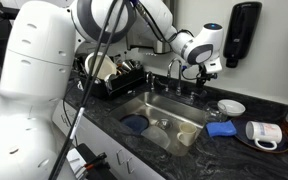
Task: Open the tap
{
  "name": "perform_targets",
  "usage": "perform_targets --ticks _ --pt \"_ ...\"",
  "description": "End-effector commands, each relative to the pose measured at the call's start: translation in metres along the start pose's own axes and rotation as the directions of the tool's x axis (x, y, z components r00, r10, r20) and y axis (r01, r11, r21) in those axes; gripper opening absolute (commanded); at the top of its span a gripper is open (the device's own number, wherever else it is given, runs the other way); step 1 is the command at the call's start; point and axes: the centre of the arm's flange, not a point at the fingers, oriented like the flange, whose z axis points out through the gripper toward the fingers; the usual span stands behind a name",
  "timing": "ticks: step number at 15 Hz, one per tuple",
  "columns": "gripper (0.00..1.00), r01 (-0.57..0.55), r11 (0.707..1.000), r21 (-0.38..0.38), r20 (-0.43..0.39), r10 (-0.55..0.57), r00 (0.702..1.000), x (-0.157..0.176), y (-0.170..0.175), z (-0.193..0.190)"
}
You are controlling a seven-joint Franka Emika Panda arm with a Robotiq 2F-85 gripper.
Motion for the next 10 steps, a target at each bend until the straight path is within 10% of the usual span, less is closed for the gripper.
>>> perform_targets --ticks 1,10 --pt "1.0 -0.032 0.999 -0.009 0.081 0.033 0.996 0.009 -0.02 0.023" --pt "1.0 -0.066 0.997 -0.04 0.073 0.069 0.995 0.004 -0.012 0.029"
